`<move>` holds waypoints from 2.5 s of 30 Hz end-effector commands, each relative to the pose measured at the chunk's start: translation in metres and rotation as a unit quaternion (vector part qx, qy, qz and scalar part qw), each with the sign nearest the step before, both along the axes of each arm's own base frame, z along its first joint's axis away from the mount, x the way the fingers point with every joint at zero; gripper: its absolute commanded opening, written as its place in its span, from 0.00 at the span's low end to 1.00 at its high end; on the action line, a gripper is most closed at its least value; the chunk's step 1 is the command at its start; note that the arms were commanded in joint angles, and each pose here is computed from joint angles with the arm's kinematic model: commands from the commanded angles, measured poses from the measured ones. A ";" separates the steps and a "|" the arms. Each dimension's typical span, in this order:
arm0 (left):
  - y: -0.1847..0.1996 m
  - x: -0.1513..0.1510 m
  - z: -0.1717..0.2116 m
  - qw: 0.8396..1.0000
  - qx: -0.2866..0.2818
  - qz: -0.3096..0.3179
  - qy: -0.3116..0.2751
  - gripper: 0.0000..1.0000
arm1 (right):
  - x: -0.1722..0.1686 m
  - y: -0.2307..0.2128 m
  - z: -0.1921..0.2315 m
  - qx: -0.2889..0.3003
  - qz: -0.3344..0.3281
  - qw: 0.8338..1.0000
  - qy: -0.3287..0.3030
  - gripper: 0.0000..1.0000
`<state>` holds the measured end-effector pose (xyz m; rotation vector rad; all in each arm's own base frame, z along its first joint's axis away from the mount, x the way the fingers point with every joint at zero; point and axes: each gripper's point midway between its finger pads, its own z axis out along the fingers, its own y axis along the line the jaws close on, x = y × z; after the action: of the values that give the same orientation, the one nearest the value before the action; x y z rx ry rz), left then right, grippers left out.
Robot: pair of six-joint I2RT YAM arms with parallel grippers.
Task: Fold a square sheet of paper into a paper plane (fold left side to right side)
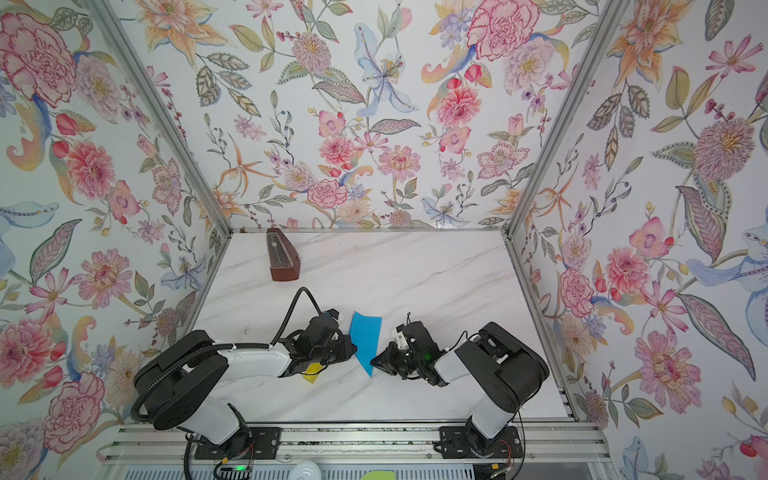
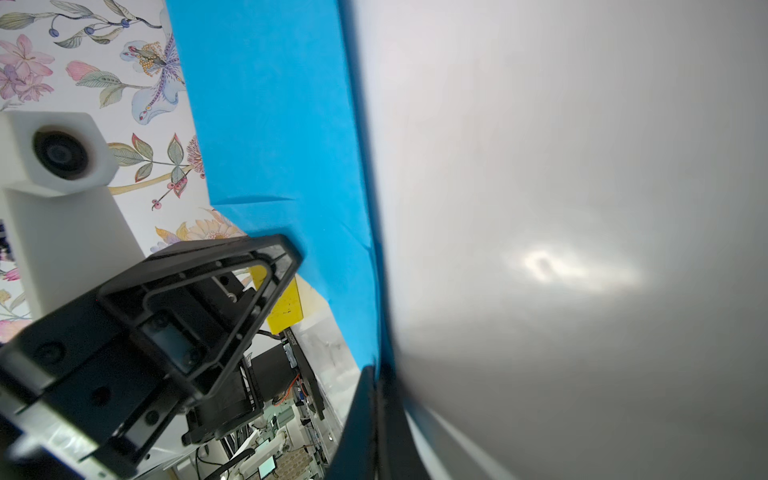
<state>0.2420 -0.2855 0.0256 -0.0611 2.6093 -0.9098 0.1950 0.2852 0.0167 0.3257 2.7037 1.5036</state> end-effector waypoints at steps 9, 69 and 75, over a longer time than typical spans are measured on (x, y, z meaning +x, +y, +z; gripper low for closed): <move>-0.005 0.005 0.016 0.999 0.044 -0.023 -0.010 0.00 | -0.009 -0.012 -0.027 -0.058 0.011 0.998 0.027 0.00; -0.053 0.021 0.000 0.985 0.133 -0.105 -0.016 0.00 | -0.024 -0.016 -0.038 -0.124 0.092 0.988 0.009 0.00; -0.050 0.019 -0.007 0.985 0.136 -0.101 -0.011 0.00 | -0.019 -0.025 -0.026 -0.151 0.074 0.986 -0.002 0.08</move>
<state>0.2576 -0.3330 0.0203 0.2769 2.7432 -0.6197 0.1978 0.2883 0.0169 0.0433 2.7875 1.3024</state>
